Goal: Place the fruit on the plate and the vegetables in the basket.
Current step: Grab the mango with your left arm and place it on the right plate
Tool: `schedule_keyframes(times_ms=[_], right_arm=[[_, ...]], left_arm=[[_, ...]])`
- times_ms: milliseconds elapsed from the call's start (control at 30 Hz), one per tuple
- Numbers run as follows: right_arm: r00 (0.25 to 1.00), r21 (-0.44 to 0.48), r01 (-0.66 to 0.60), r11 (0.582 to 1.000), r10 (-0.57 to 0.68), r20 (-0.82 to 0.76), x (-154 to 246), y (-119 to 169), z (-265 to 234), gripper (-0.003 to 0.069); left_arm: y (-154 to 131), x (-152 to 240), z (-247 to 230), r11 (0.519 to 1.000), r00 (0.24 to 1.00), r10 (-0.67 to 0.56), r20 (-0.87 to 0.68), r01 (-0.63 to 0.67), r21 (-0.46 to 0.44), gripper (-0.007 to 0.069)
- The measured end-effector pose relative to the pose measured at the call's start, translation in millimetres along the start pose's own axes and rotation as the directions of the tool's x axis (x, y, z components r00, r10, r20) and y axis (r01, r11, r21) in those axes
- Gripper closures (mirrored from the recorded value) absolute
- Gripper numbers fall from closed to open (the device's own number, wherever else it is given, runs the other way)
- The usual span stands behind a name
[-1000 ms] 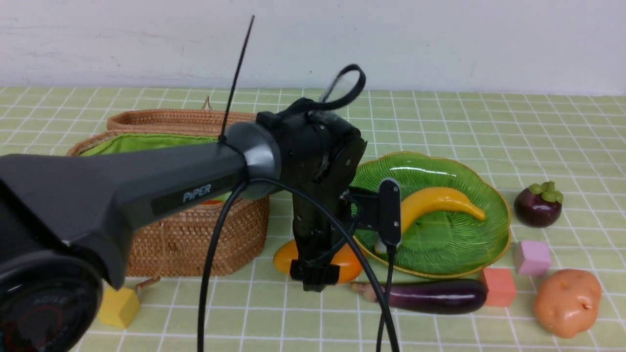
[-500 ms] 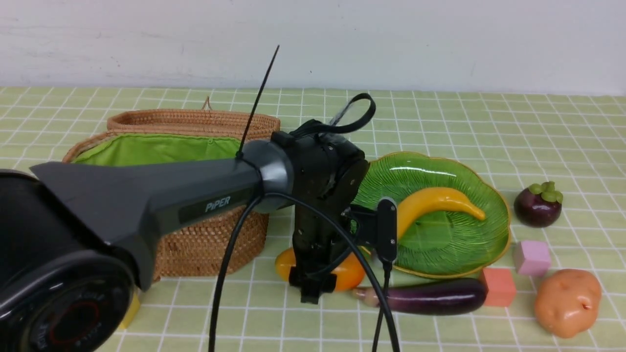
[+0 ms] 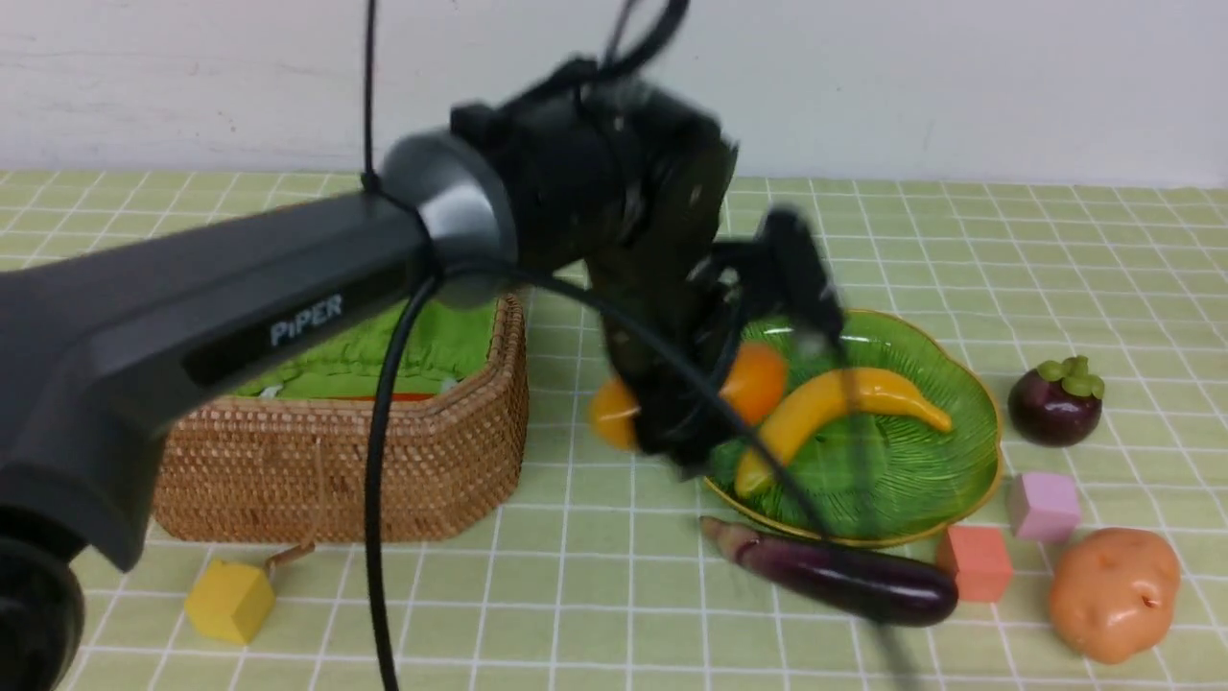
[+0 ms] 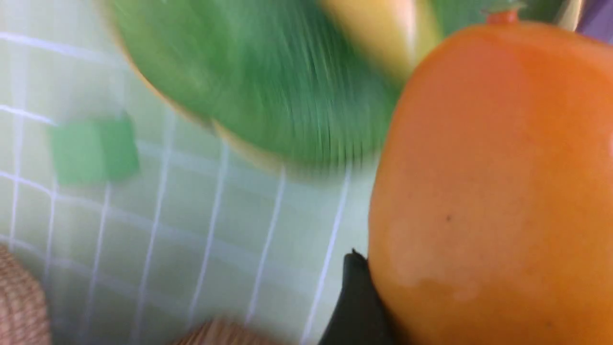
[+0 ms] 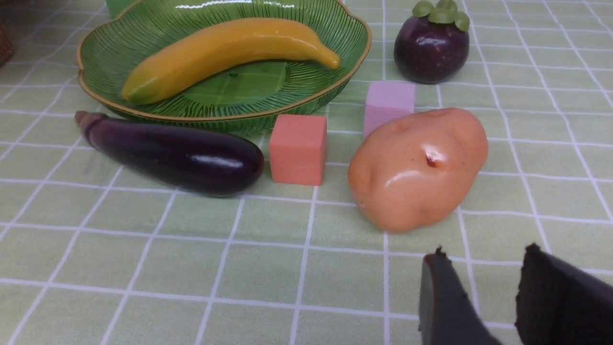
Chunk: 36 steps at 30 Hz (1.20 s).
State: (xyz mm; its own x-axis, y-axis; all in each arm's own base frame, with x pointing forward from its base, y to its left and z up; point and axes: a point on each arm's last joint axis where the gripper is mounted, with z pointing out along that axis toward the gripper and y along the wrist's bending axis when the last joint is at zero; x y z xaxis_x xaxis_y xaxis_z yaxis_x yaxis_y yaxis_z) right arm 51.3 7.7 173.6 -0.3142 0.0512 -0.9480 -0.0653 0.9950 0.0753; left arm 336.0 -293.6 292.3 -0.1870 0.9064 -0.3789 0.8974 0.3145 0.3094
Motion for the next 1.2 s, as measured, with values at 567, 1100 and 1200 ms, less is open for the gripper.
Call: schedule_keyframes(times_ms=[567,1100,1200], right_arm=[[1.0,0.0,0.0,1.0,0.0,0.0,0,0,0,0.0419],[1.0,0.0,0.0,1.0,0.0,0.0,0,0,0,0.0419],[1.0,0.0,0.0,1.0,0.0,0.0,0,0,0,0.0419]], left_arm=[[22,-40,103,0.981,0.976,-0.148,0.157,0.166,-0.103,0.0097],[25,-44,101,0.978,0.972,-0.126,0.199,0.155,-0.139,0.0012],[25,-44,101,0.977,0.971,-0.136,0.198,0.164,-0.134,0.0012]])
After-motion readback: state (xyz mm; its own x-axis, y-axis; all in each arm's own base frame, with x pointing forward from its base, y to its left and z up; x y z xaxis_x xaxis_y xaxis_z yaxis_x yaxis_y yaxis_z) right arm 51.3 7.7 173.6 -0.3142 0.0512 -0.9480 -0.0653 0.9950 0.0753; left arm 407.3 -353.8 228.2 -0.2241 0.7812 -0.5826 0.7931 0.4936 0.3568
